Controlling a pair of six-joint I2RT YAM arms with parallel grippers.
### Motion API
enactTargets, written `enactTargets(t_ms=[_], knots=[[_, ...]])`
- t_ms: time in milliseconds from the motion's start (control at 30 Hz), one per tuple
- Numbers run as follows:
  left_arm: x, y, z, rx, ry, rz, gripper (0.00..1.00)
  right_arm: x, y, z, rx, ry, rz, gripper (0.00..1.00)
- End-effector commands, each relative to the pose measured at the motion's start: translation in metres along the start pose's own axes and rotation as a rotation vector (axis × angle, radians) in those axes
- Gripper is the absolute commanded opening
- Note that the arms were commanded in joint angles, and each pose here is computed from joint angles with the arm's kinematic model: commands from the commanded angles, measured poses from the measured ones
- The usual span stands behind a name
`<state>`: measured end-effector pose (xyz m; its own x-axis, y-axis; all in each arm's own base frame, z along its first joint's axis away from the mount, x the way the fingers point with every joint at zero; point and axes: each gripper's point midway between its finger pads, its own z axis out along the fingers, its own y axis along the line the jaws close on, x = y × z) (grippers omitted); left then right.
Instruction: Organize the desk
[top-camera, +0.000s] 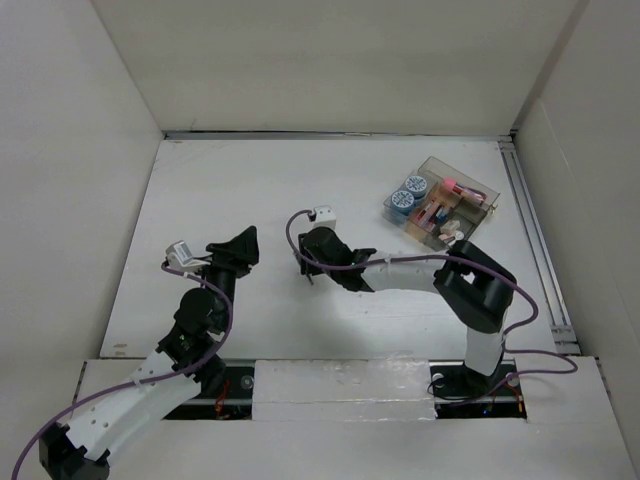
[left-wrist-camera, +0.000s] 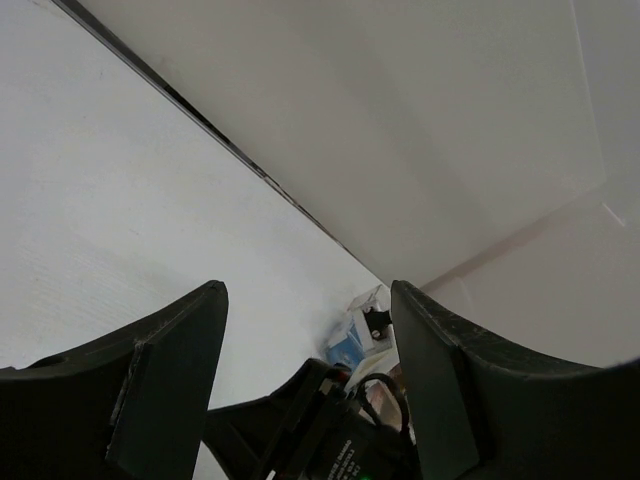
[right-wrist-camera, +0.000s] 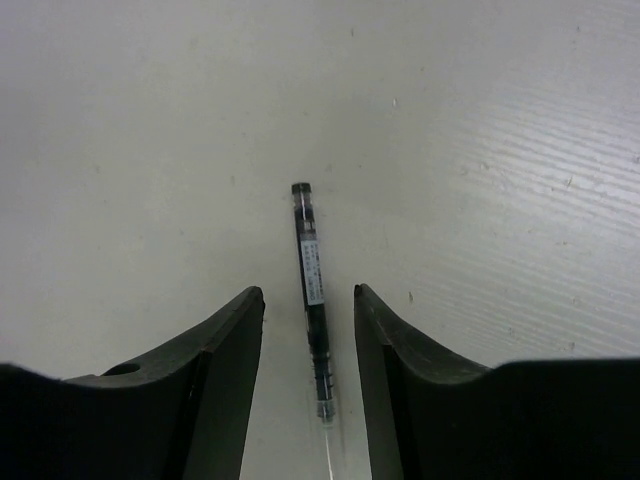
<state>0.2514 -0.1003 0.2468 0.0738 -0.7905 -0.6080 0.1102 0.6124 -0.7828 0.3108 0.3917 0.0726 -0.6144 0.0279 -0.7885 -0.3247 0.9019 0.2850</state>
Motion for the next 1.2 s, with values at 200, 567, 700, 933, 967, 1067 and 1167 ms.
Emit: enactTargets(t_ms=[200, 567, 700, 933, 967, 1067, 1167], knots=[[-0.008, -0.009, 0.002, 0.018, -0.022, -0.026, 0.62, 0.055, 0.002, -0.001, 0.058, 0.146, -0.136, 0.38], [-0.008, -0.012, 0.002, 0.029, -0.016, -0.022, 0.62, 0.026, -0.018, -0.01, 0.151, 0.059, -0.087, 0.0], [-0.002, -0.01, 0.004, 0.021, 0.0, -0.003, 0.62, -0.038, -0.034, -0.022, 0.1, -0.072, 0.089, 0.0], [0.014, -0.031, 0.011, 0.093, 0.083, 0.066, 0.65, -0.14, -0.14, -0.066, 0.154, -0.357, 0.437, 0.0], [0.017, -0.035, 0.013, 0.101, 0.096, 0.079, 0.65, -0.142, -0.159, -0.07, 0.194, -0.382, 0.496, 0.0], [0.034, -0.04, 0.018, 0.12, 0.158, 0.125, 0.65, -0.162, -0.218, -0.092, 0.276, -0.482, 0.648, 0.0], [0.048, -0.043, 0.023, 0.122, 0.211, 0.162, 0.66, -0.154, -0.271, -0.103, 0.369, -0.527, 0.744, 0.0]])
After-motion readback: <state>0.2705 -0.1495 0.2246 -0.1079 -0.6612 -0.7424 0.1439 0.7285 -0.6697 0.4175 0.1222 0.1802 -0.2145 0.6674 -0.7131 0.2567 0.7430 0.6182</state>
